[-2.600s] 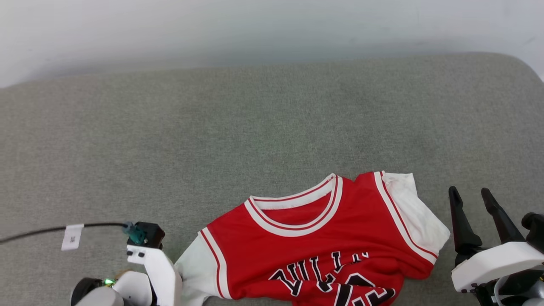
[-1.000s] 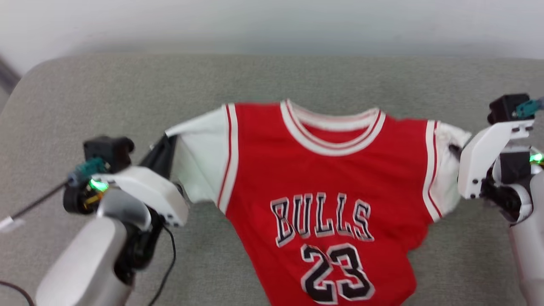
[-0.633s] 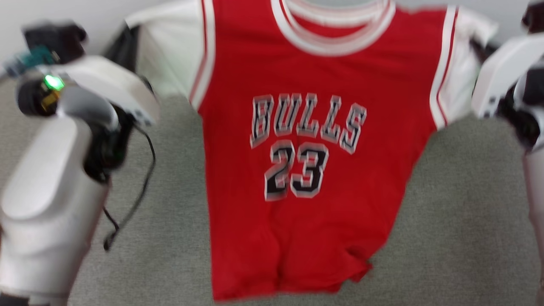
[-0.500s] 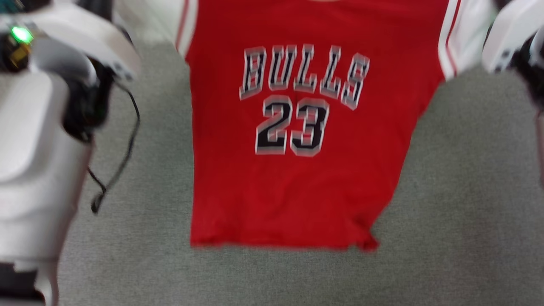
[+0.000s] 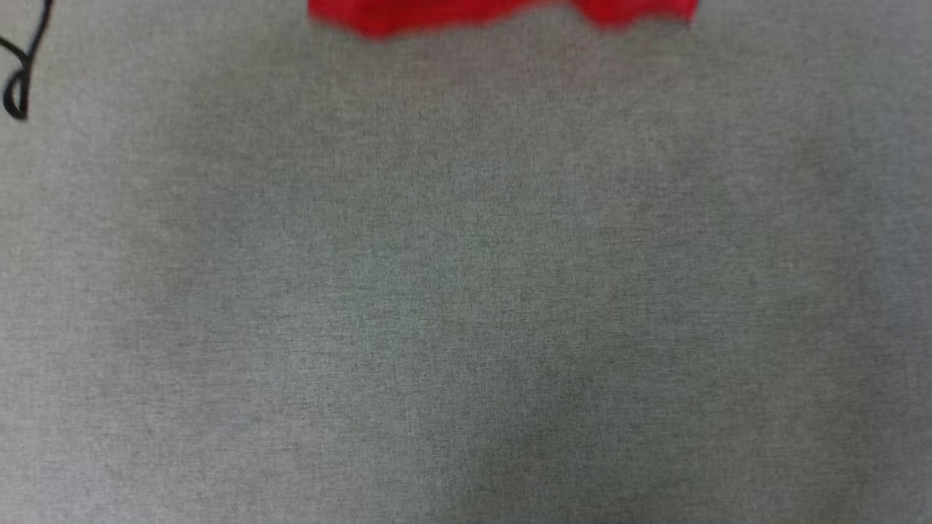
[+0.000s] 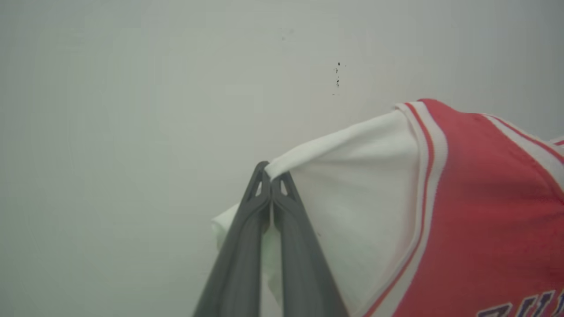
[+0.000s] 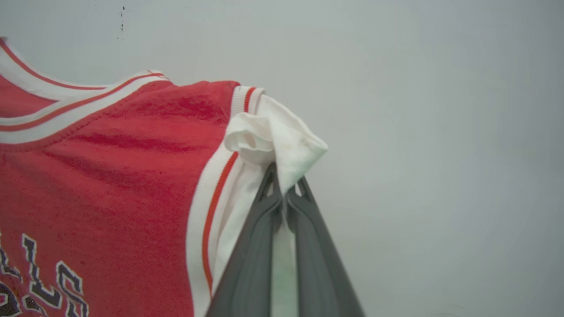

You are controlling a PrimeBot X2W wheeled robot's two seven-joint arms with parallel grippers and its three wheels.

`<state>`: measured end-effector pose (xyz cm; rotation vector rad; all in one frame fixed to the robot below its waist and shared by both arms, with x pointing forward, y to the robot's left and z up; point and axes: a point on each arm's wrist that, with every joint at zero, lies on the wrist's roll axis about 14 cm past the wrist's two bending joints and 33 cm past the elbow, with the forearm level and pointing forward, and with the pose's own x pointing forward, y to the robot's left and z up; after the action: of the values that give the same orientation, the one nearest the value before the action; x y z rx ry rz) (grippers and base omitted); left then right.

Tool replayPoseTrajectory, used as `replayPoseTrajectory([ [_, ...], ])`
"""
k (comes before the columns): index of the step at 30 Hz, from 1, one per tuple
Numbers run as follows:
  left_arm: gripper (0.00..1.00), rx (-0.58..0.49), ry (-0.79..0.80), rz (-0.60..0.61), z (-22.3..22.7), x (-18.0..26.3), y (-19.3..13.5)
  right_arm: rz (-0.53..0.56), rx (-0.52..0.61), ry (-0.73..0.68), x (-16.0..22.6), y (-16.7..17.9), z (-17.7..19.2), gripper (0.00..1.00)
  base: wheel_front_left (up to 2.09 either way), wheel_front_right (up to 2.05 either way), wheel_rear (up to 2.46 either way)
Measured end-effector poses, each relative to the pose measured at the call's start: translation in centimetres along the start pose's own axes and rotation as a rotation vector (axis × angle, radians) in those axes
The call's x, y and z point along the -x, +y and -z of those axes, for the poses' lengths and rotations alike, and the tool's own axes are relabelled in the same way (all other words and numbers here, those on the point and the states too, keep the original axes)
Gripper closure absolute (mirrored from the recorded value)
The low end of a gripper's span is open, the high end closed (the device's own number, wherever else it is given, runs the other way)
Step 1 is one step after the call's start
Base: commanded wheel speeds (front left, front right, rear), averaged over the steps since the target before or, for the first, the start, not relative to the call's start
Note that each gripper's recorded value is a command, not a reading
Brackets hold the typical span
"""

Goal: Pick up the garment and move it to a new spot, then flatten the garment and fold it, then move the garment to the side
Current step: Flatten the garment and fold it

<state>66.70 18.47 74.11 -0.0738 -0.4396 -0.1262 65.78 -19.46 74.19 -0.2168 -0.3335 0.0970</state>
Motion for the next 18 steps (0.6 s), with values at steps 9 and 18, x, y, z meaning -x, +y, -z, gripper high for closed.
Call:
replayPoseTrajectory([
  [9,1.00,-0.017,0.059,0.020,5.6,-1.5,0.2,-0.057,0.007,0.031,-2.7,2.7,4.3,1.00,0.00,0.00,0.00],
  [18,1.00,0.079,0.289,-0.029,17.9,2.2,1.3,-0.103,-0.113,0.242,-1.3,6.5,15.6,1.00,0.00,0.00,0.00],
])
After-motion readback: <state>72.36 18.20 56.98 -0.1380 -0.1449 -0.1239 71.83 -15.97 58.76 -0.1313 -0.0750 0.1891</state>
